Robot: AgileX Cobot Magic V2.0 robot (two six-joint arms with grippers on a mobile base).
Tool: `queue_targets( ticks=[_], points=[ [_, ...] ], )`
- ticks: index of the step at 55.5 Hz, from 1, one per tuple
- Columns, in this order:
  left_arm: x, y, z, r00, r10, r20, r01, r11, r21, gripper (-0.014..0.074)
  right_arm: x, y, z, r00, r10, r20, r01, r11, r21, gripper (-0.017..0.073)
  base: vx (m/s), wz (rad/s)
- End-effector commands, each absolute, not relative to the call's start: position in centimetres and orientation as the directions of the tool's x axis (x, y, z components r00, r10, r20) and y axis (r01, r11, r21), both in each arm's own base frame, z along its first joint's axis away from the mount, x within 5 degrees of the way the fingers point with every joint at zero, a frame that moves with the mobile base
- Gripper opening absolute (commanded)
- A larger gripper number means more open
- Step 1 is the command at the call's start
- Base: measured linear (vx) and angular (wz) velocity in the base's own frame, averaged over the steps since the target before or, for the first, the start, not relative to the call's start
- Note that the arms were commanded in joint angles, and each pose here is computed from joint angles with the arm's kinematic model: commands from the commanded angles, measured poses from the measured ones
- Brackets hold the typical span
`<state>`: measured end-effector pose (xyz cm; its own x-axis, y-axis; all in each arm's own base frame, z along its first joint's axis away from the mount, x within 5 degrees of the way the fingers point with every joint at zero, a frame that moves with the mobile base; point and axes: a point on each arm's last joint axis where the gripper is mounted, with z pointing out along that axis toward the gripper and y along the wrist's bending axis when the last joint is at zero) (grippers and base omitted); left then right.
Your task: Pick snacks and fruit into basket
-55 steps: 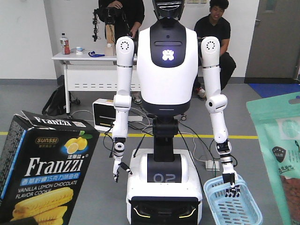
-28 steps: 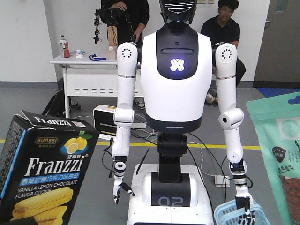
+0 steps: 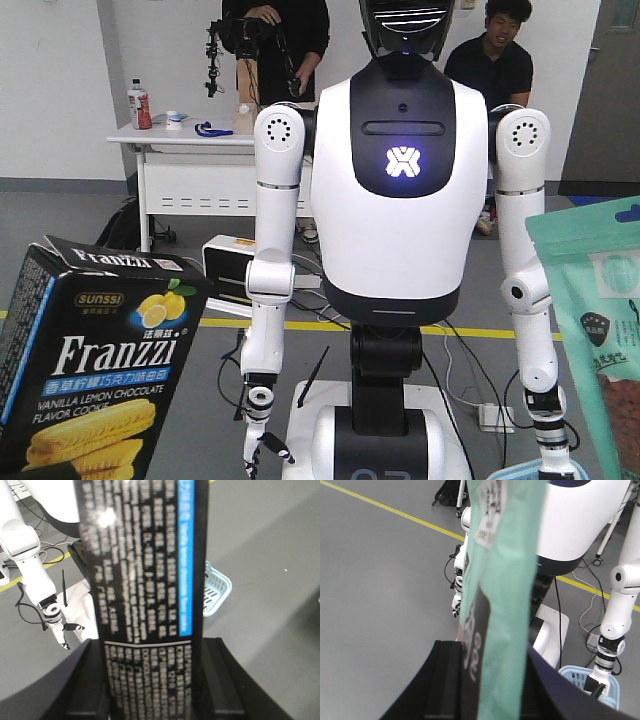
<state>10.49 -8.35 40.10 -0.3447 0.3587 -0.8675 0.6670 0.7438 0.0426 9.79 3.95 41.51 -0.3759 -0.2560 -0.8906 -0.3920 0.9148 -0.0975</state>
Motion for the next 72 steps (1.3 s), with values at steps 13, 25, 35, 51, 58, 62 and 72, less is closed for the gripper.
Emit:
queue_targets(
  ticks=[13, 25, 35, 51, 58, 62, 72],
  points=[
    [10.39, -8.35, 42.05, -0.257, 0.279, -0.925, 0.662, 0.748, 0.042, 0.004, 9.81, 3.92, 43.26, -0.262, -0.236, -0.936, -0.388, 0.914, -0.122, -0.0007, 0.17, 0.05],
    [10.39, -8.35, 42.05, -0.257, 0.279, -0.925, 0.662, 0.748, 0.042, 0.004, 9.81, 3.92, 43.26, -0.262, -0.236, -0.936, -0.388, 0.914, -0.122, -0.0007, 0.05, 0.03],
    [10.39, -8.35, 42.05, -0.257, 0.279, -0.925, 0.662, 0.748, 0.042, 0.004, 9.81, 3.92, 43.26, -0.262, -0.236, -0.936, -0.388, 0.914, -0.122, -0.0007, 0.0, 0.0],
    [10.39, -8.35, 42.05, -0.257, 0.279, -0.925, 0.662, 0.748, 0.042, 0.004, 9.81, 3.92, 43.26, -0.262, -0.236, -0.936, -0.388, 0.914, -0.122, -0.0007, 0.0, 0.0],
    [10.39, -8.35, 42.05, -0.257, 0.279, -0.925, 0.662, 0.748, 0.042, 0.004, 9.81, 3.92, 43.26, -0.262, -0.236, -0.936, -0.388, 0.914, -0.122, -0.0007, 0.0, 0.0],
    [10.39, -8.35, 42.05, -0.257, 0.279, -0.925, 0.662, 0.748, 0.042, 0.004, 9.81, 3.92, 43.26, -0.262, -0.236, -0.936, -0.388, 0.914, -0.122, -0.0007, 0.0, 0.0],
    [10.39, -8.35, 42.05, -0.257, 0.279, -0.925, 0.662, 0.748, 0.042, 0.004, 9.81, 3.92, 43.26, -0.262, -0.236, -0.936, -0.388, 0.914, -0.122, -0.0007, 0.0, 0.0]
  ],
)
